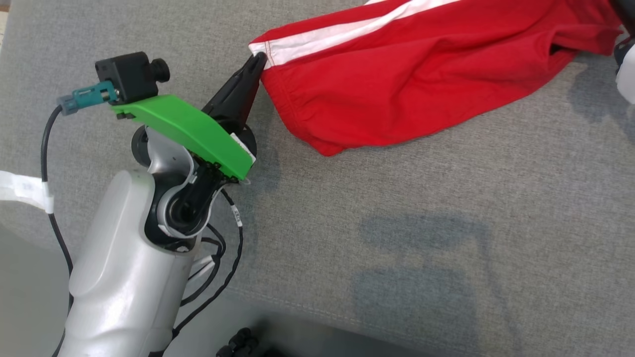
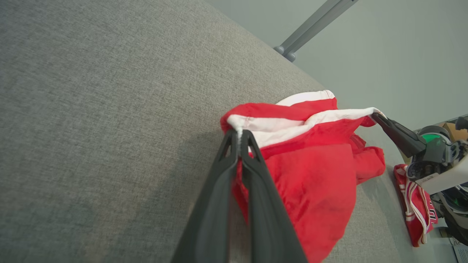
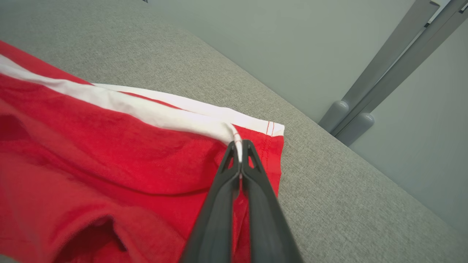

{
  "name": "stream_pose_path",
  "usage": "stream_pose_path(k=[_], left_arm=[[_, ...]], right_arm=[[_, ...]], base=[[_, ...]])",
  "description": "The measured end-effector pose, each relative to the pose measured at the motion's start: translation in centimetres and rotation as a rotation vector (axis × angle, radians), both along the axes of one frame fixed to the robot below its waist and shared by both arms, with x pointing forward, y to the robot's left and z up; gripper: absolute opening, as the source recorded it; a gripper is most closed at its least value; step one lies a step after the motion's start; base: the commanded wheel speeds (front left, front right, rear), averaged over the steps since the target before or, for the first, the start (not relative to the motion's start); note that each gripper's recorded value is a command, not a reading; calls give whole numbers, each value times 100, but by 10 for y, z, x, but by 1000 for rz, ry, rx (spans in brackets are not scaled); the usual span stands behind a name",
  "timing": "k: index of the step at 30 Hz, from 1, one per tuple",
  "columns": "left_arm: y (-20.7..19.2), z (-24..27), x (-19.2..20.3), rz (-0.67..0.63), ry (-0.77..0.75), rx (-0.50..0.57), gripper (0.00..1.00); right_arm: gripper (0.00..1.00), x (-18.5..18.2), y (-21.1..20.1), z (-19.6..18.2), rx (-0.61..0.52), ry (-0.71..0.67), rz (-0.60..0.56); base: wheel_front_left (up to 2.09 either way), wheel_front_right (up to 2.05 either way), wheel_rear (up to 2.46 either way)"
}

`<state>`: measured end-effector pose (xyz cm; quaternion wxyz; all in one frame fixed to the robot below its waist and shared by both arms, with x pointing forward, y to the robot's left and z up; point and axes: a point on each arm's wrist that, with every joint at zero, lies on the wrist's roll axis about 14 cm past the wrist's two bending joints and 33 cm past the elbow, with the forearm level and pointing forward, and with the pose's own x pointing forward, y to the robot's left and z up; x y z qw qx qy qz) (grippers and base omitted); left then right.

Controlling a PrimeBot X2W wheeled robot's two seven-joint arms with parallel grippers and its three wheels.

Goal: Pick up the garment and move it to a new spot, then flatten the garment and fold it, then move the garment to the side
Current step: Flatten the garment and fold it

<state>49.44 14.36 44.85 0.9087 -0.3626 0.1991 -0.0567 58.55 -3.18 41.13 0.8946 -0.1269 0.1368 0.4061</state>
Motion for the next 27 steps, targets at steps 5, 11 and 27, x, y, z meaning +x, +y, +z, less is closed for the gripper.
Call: stream_pose_path(k=[5,11,27], left_arm=[[4,-4,5,17,3,4,0],[-2,-11,5,5,17,-4,0],[-8,-15,22,-13,-2,26,0]], right_arm=[[0,14,2,-2,-2,-4,-1],[0,28,0,0,-15,-22,-9],[0,54,-1,-5,-38,-34,-34]], base=[[0,0,0],[0,0,0],[0,0,0]])
